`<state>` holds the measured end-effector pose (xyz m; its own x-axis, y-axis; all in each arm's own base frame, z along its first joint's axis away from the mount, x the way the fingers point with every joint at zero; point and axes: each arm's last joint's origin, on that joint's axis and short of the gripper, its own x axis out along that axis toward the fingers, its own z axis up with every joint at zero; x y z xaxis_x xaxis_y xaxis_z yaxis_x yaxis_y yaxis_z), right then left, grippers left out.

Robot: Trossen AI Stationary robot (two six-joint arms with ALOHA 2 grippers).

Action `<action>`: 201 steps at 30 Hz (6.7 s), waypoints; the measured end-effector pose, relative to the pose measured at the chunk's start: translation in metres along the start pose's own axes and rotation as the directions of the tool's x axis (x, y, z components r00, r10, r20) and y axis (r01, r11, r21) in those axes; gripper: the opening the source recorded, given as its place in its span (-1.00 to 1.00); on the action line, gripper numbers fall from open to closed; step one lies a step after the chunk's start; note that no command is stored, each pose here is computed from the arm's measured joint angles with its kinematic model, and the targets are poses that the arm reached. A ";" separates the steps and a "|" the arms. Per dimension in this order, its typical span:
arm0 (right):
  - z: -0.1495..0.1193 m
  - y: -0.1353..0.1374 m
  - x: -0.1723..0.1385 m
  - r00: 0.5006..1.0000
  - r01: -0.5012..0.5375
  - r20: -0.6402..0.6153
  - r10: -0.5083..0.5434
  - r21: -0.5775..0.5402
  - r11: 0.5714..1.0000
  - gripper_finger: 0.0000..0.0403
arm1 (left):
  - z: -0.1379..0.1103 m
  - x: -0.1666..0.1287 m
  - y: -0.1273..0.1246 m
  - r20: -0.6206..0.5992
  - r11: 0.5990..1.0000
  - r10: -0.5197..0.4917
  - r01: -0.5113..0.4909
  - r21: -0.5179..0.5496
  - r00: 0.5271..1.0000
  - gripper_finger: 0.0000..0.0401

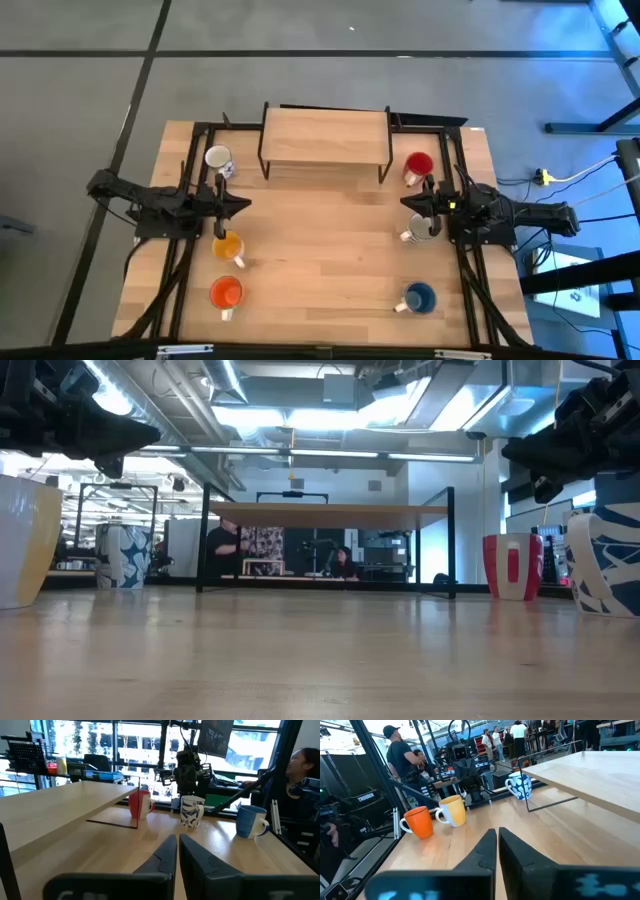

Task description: Place coffee mugs

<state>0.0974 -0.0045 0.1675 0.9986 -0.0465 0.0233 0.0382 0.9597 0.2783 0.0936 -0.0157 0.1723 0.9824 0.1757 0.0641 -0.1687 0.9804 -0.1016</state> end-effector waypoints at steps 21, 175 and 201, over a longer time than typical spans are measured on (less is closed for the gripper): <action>0.012 0.001 -0.001 0.988 0.004 0.142 -0.058 0.358 0.934 -0.95 | 0.000 0.000 0.000 0.001 0.999 0.000 0.000 -0.032 1.000 -0.93; 0.146 0.056 0.122 0.390 0.335 -0.867 -0.311 -0.180 0.925 -1.00 | 0.007 -0.001 0.006 0.071 0.940 0.222 -0.194 -0.281 0.972 -0.93; 0.233 0.021 0.216 0.388 0.035 -0.868 -0.308 -0.321 0.947 -1.00 | 0.007 -0.001 0.006 0.071 0.940 0.222 -0.194 -0.281 0.972 -0.93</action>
<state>0.3061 -0.0592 0.4019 0.4064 -0.0735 -0.9107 0.0821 0.9957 -0.0437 0.0910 -0.0092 0.1786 0.9122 0.3947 0.1101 -0.3264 0.8624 -0.3869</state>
